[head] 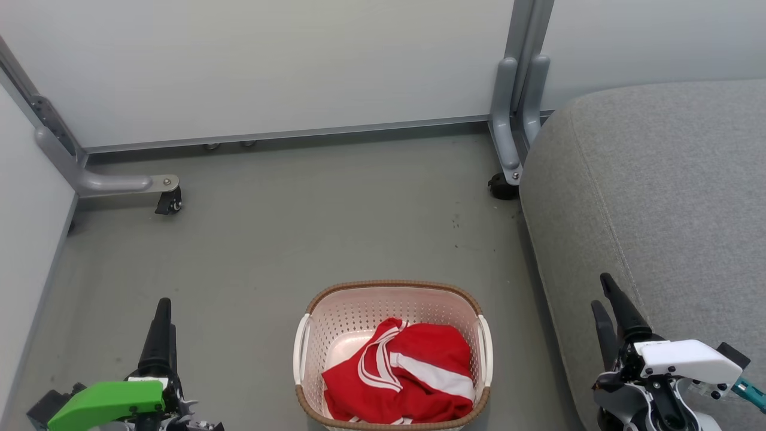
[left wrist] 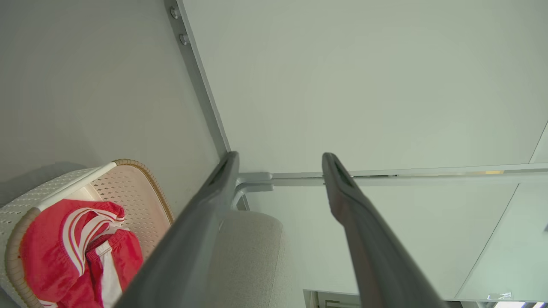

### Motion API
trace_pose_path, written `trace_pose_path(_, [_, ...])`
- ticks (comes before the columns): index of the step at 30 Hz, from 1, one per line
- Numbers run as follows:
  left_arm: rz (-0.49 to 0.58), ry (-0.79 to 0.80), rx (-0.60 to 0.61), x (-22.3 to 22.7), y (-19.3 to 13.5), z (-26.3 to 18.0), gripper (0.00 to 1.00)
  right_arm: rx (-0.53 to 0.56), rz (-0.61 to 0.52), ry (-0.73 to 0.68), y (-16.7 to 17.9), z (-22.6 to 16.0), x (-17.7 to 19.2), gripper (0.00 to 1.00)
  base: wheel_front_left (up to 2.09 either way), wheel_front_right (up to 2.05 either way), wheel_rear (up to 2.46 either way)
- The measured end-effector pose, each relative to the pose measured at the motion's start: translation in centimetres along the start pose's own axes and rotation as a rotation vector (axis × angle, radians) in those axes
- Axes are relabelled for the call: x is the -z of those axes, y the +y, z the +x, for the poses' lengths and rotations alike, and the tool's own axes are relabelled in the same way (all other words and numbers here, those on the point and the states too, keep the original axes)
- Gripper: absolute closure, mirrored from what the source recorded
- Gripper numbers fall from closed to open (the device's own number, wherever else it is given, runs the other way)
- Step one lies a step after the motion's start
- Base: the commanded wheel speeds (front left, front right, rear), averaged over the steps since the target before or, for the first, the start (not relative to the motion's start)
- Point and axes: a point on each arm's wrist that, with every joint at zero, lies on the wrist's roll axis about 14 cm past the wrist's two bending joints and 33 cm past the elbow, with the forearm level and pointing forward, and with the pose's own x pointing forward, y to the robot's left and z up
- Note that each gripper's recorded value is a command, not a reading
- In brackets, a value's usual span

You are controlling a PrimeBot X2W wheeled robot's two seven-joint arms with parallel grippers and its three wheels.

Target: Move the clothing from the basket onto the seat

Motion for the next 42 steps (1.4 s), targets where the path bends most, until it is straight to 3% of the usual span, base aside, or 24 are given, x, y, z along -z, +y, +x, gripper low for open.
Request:
trace_pose_path(5, [0.128, -0.005, 0.026, 0.0, -0.9, 0.1, 0.0, 0.005, -0.073, 0.015, -0.2, 0.0, 0.7, 0.0, 0.0, 0.0, 0.0])
trace_pose_path(15, [0.381, 0.012, 0.095, 1.2, -3.0, 0.3, 0.0, 0.016, -0.349, 0.036, -0.7, 0.0, 1.3, 0.0, 0.0, 0.0, 0.0])
trace_pose_path(26, [0.57, 0.017, 0.135, 2.5, -4.0, 0.1, 0.0, -0.103, -0.706, 0.038, 2.4, 0.1, 2.4, 0.0, 0.0, 0.0, 0.0])
trace_pose_path(42, [0.811, 0.036, 0.192, 4.4, -4.6, -0.4, 0.0, -0.151, -0.931, 0.074, 2.3, -0.8, 4.3, 0.0, 0.0, 0.0, 0.0])
